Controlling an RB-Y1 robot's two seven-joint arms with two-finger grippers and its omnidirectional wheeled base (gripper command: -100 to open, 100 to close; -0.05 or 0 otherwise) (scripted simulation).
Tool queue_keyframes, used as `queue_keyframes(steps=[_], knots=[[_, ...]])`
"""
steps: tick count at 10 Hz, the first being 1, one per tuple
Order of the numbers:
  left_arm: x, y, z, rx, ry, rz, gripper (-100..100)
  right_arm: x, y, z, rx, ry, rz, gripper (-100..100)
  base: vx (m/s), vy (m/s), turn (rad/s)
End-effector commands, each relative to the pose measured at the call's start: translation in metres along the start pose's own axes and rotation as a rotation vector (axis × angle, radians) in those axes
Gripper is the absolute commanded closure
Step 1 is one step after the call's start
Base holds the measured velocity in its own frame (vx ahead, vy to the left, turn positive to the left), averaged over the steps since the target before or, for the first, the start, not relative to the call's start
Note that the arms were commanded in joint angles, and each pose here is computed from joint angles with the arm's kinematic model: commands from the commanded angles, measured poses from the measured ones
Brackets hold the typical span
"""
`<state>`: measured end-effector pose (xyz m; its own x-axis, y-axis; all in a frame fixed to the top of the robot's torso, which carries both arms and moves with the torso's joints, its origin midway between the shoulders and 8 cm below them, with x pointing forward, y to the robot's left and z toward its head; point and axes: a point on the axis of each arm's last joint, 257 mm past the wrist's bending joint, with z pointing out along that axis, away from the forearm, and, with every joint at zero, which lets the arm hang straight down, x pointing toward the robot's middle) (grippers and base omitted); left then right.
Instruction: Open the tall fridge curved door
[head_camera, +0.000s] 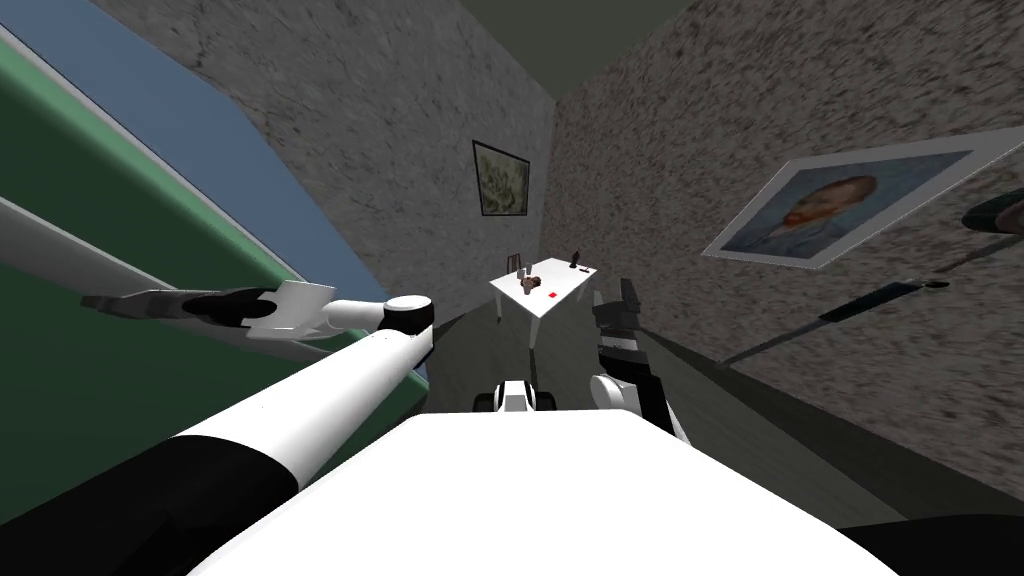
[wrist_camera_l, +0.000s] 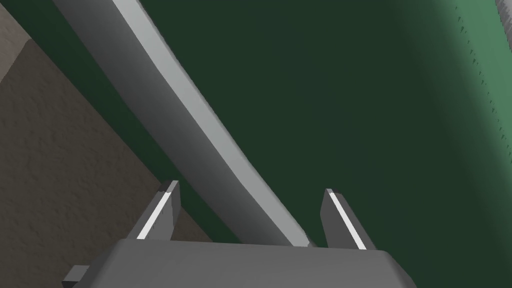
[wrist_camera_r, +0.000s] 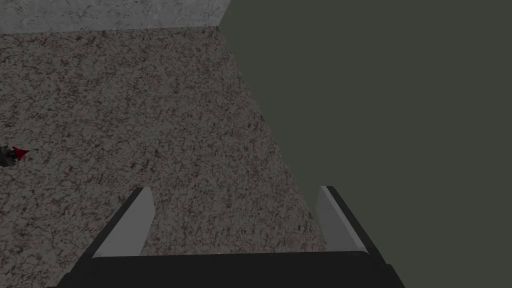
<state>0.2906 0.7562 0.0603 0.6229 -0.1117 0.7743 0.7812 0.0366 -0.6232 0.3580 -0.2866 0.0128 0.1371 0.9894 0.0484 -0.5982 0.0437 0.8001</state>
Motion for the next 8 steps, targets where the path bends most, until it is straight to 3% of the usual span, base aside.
queue_keyframes(steps=[1, 6, 7, 8], knots=[[0.016, 0.019, 0.010, -0.054, 0.054, -0.005, 100, 0.000, 0.000, 0.000, 0.000, 0.000, 0.000, 0, 0.152, -0.166, 0.319], [0.037, 0.066, 0.022, -0.183, 0.143, -0.007, 100, 0.000, 0.000, 0.000, 0.000, 0.000, 0.000, 0, 0.107, -0.148, 0.314], [0.038, 0.068, 0.022, -0.188, 0.143, -0.006, 100, 0.000, 0.000, 0.000, 0.000, 0.000, 0.000, 0, 0.062, -0.134, 0.134], [0.036, 0.058, 0.024, -0.165, 0.138, -0.013, 100, 0.000, 0.000, 0.000, 0.000, 0.000, 0.000, 0, 0.015, -0.046, 0.018]])
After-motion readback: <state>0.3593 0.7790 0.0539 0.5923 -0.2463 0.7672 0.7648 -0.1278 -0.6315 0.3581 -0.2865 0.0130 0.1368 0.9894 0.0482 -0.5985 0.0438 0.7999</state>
